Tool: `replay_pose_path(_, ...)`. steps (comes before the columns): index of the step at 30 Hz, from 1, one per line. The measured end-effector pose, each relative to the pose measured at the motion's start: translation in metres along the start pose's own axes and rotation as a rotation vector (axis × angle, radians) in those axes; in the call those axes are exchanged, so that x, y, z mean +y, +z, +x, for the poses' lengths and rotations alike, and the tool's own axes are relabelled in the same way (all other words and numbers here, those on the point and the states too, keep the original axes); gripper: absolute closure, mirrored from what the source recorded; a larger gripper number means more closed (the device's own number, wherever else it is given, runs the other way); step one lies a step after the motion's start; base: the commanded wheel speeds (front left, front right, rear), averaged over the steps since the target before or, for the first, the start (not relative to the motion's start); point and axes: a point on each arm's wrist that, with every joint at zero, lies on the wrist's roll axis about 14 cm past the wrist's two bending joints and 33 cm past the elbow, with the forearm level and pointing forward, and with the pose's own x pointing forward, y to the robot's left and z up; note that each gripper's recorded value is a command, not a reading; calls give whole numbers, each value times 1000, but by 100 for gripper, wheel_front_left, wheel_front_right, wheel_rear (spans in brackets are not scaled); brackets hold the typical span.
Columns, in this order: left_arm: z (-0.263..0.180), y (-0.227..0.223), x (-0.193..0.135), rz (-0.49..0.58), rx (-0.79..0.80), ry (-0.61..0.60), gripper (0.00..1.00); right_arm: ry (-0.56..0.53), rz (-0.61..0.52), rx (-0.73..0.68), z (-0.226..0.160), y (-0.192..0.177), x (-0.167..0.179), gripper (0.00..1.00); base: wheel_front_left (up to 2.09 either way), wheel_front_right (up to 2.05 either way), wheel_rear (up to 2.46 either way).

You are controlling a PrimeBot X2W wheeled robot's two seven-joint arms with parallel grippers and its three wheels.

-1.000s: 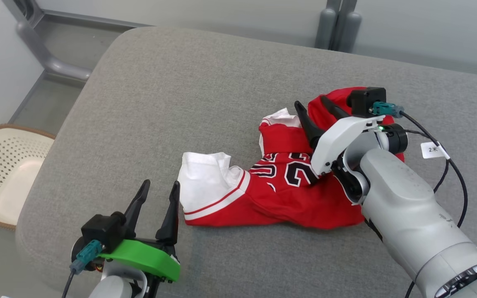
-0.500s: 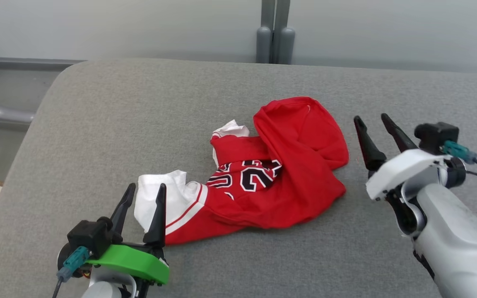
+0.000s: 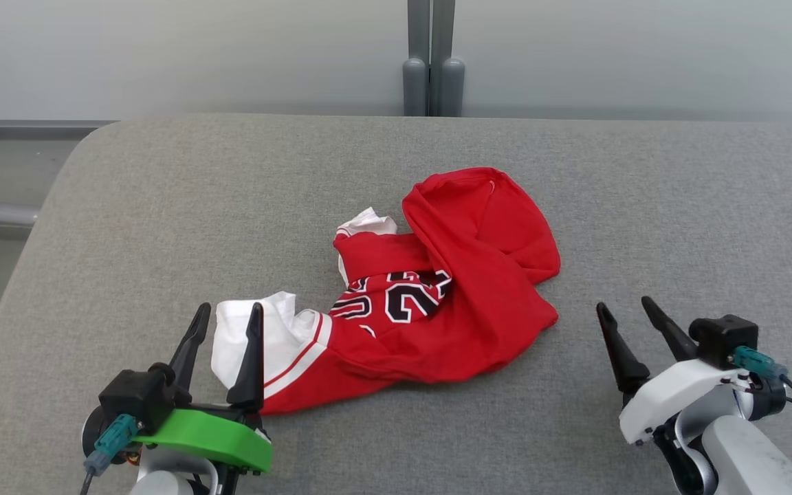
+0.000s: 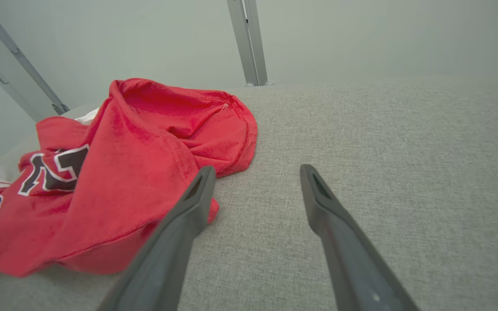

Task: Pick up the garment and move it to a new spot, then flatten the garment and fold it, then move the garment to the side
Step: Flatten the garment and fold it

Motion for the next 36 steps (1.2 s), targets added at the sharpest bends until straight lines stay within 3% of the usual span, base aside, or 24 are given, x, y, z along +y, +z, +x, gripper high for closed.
replay_pose_path(9, -6, -2, 11, -13, 4, 42, 0, 129, -214, 258, 12, -45, 24, 0, 0, 0, 0)
replay_pose_path(15, -10, -4, 19, -23, 6, 77, 0, 173, -330, 324, 26, -56, 27, 0, 0, 0, 0)
replay_pose_path(22, -15, -9, 30, -22, 19, 116, 0, 233, -351, 340, 40, -64, 47, 0, 0, 0, 0)
replay_pose_path(24, -15, -10, 31, -24, 23, 118, 0, 240, -355, 345, 42, -67, 48, 28, 0, 0, 0)
replay_pose_path(25, -15, -10, 32, -22, 24, 119, 0, 242, -356, 345, 43, -67, 48, 87, 0, 0, 0)
replay_pose_path(26, -15, -11, 32, -23, 25, 121, 0, 243, -356, 339, 44, -66, 49, 100, 0, 0, 0)
replay_pose_path(36, -10, -12, 26, -15, 29, 91, 0, 150, -408, 218, 42, -28, 14, 100, 0, 0, 0)
